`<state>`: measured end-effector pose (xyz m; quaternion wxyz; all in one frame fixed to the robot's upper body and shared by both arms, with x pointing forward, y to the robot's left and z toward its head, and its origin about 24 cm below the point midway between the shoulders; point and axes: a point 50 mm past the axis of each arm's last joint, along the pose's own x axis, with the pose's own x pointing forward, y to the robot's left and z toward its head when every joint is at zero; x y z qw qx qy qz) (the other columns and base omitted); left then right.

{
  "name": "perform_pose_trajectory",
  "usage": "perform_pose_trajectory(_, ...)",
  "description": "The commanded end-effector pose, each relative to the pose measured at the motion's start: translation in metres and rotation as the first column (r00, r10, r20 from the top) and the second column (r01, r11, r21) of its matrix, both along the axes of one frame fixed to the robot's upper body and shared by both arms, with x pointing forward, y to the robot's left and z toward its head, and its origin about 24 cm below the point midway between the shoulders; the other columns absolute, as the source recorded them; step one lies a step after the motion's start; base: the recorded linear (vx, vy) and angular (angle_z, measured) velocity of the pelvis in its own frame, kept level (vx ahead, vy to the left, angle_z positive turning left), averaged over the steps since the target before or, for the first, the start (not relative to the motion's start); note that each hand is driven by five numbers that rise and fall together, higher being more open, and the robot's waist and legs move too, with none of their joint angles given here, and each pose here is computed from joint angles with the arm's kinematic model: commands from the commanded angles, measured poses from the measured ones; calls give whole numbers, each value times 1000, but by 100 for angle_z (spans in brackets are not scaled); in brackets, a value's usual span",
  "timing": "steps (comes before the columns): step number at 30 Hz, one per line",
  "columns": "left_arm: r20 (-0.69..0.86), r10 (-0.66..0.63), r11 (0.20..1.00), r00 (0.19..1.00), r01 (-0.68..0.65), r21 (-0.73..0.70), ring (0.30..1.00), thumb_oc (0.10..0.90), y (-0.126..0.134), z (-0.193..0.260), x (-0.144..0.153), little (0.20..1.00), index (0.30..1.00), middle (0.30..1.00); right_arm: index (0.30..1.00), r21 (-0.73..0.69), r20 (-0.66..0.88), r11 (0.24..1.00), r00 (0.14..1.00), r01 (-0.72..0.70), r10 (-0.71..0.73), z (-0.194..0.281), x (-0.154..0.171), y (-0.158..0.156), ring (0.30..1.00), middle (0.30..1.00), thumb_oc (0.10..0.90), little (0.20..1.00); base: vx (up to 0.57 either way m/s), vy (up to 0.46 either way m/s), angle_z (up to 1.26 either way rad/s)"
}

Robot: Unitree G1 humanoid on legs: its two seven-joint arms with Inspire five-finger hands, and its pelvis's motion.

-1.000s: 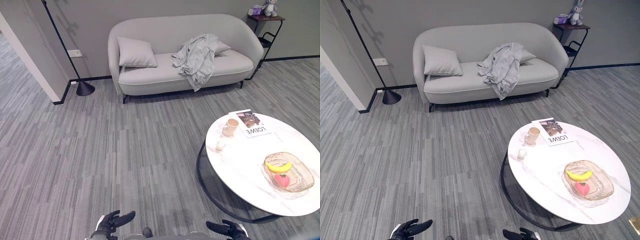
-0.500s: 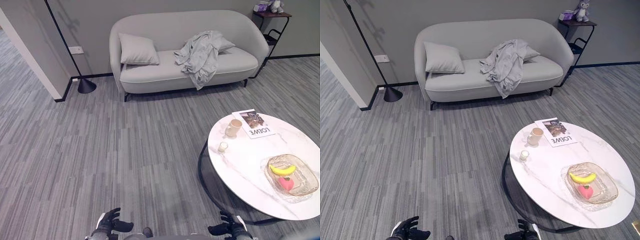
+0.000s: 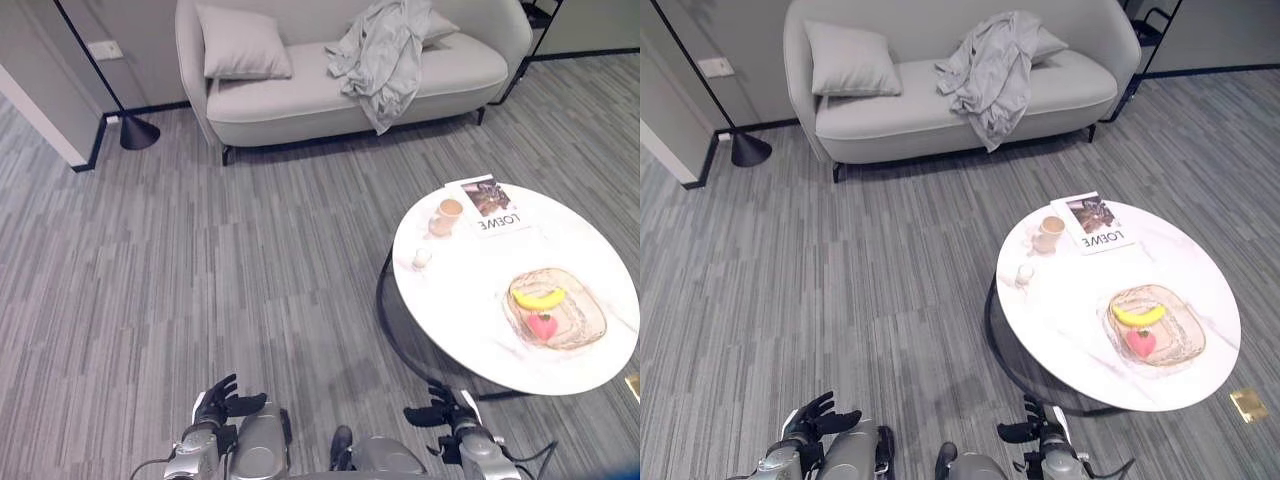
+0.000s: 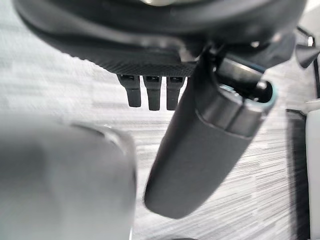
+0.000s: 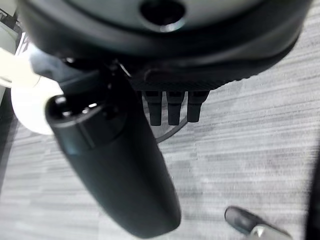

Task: Hang the clothes on the sofa on the clothes rack.

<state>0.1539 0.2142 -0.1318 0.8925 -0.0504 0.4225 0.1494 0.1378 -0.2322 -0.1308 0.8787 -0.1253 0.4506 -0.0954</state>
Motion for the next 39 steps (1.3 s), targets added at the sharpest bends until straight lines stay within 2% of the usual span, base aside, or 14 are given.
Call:
perform_pose_trajectory(1,14,-11,1000,1000,11,14,900,800,0,0,-9,900,900,900,900,-59,86,998,996,10,-4,14,9,-18,900,900,800,900,479,114,-18)
perform_pose_trajectory(5,-14,13,999,1000,-13,36,900,800,8,-2,-16,900,900,900,900,-78,64,997,998,11,-6,12,6,-21,900,900,800,900,559,155,-8)
perform_pose_trajectory(10,-27,71,997,997,-69,46,900,800,25,-2,-28,900,900,900,900,-28,15,998,998,-64,64,4,1,-7,900,900,800,900,851,419,-97)
perform_pose_trajectory(13,56,122,991,991,-125,54,900,800,36,9,-11,900,900,900,900,-13,118,996,989,-87,88,17,28,0,900,900,800,900,619,460,18)
perform_pose_trajectory(14,57,123,991,991,-126,54,900,800,36,9,-11,900,900,900,900,-13,118,996,989,-87,88,17,28,0,900,900,800,900,686,185,126)
perform_pose_trajectory(16,65,162,986,985,-165,33,900,800,36,9,-8,900,900,900,900,12,263,991,957,-133,125,40,57,10,900,900,800,900,740,15,111)
perform_pose_trajectory(20,1,179,984,984,-179,25,900,800,33,-2,-22,900,900,900,900,22,323,990,939,-137,123,50,60,9,900,900,800,900,572,-3,28)
perform_pose_trajectory(22,-40,158,987,987,-157,22,900,800,27,-8,-32,900,900,900,900,35,324,990,939,-134,116,50,53,5,900,900,800,900,456,-47,193)
perform_pose_trajectory(24,-73,156,988,985,-156,9,900,800,22,-13,-42,900,900,900,900,21,300,992,947,-125,113,47,43,-2,900,900,800,900,502,-102,86)
perform_pose_trajectory(30,-67,130,991,989,-132,-16,900,800,13,-14,-39,900,900,900,900,7,304,998,951,-56,52,49,38,-18,900,900,800,900,292,-153,45)
perform_pose_trajectory(32,-59,16,1000,998,-16,7,900,800,4,-11,-29,900,900,900,900,-57,182,997,982,60,-49,31,19,-38,900,900,800,900,730,97,17)
perform_pose_trajectory(35,-53,2,1000,999,-2,5,900,800,2,-10,-28,900,900,900,900,-72,94,995,994,62,-55,18,4,-39,900,900,800,900,372,176,-58)
perform_pose_trajectory(39,3,-24,998,1000,24,54,900,800,16,0,-14,900,900,900,900,-78,33,993,996,84,-81,10,0,-38,900,900,800,900,217,221,-142)
